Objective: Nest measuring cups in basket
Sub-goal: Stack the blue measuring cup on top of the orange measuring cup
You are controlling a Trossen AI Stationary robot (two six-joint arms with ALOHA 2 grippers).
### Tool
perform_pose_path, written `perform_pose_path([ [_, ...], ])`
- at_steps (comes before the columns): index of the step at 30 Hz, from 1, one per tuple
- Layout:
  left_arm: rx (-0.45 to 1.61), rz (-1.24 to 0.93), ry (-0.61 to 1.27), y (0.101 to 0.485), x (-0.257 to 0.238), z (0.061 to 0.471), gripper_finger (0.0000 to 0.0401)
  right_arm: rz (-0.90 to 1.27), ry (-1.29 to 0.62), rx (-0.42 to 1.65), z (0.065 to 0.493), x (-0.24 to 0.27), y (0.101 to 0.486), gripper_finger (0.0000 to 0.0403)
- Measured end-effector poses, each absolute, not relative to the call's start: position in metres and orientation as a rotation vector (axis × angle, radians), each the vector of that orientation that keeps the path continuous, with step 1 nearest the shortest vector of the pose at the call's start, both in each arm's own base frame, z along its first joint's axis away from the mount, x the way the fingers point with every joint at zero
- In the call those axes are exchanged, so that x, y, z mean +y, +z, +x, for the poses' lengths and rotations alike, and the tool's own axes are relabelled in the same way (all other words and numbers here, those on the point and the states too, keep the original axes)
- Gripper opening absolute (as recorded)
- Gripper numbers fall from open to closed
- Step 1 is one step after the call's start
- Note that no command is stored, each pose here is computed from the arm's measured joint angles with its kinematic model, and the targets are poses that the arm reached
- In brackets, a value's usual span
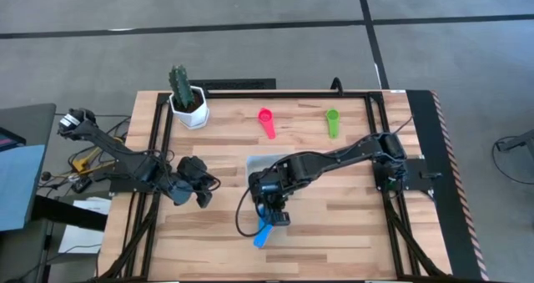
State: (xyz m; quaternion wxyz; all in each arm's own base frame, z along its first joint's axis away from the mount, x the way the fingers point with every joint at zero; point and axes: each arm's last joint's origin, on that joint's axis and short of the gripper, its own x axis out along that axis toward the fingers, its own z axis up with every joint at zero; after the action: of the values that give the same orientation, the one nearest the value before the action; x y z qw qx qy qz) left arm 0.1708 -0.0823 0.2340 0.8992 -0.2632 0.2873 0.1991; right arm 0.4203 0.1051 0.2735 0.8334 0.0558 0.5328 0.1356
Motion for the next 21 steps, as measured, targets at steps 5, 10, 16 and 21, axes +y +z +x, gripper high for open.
perform_pose_path([
  [5,0.591,-0.537,0.426,0.234,-0.081,0.171,0.0055,0.140,0.270,1.122,0.422,0.100,0.274,0.0028],
  [10,0.598,-0.519,0.446,0.233,-0.076,0.173,0.0055,0.158,0.275,1.115,0.428,0.101,0.267,0.0028],
  [16,0.628,-0.537,0.430,0.233,-0.072,0.175,0.0055,0.177,0.294,1.218,0.429,0.110,0.245,0.0029],
  [21,0.636,-0.540,0.423,0.232,-0.072,0.175,0.0055,0.185,0.279,1.300,0.432,0.111,0.223,0.0033],
])
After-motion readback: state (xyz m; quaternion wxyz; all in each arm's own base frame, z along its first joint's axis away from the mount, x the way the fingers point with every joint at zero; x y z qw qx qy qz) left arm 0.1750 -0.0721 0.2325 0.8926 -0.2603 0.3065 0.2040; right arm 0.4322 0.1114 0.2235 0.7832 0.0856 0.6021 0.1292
